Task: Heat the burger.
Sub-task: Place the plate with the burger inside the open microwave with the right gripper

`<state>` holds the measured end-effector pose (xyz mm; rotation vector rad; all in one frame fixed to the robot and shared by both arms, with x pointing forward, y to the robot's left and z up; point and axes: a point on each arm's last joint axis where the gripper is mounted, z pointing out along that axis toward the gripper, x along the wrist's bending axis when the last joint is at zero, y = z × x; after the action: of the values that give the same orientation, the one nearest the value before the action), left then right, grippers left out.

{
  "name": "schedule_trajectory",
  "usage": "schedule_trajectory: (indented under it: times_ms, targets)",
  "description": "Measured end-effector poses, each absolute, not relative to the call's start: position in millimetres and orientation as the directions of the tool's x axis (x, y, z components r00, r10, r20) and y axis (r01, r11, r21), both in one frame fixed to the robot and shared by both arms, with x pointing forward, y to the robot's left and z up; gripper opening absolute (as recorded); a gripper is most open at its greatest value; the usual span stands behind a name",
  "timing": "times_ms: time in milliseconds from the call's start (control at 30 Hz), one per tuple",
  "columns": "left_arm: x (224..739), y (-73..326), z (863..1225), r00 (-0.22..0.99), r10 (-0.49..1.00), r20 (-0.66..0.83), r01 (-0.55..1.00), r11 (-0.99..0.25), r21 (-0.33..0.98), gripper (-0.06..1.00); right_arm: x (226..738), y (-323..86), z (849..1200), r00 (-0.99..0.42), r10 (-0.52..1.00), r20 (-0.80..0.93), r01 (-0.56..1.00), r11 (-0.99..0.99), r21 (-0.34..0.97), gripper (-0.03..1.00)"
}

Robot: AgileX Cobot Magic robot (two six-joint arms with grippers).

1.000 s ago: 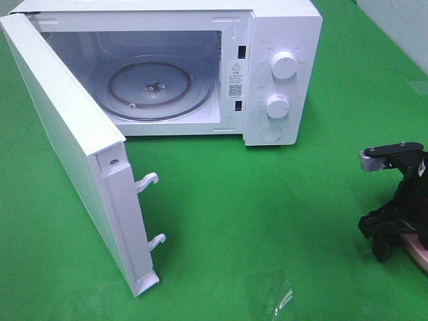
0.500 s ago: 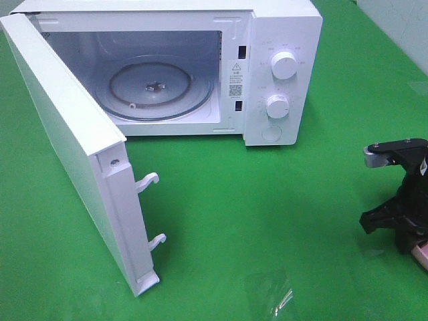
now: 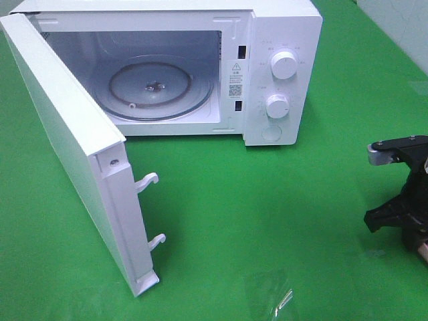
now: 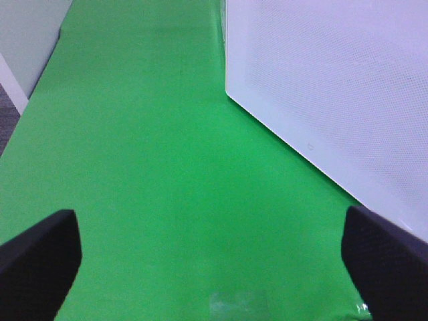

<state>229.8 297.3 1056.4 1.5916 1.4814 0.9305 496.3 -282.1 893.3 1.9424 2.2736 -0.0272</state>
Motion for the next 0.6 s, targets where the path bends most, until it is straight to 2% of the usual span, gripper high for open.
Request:
schedule_trajectory:
  times_ms: [300, 600]
  targets:
    - [230, 297, 1056, 0.063, 0.998, 0.015, 0.446, -0.041, 0.894, 0.98, 493, -289, 913, -0.117, 0.974, -0.192, 0.983, 0.141, 0.117, 0.02]
    - [230, 297, 1056, 0.063, 0.998, 0.015, 0.446, -0.041, 0.894, 0.98, 486, -272, 923, -0.149, 0.951, -0.272, 0.976, 0.186, 0.116, 0.03]
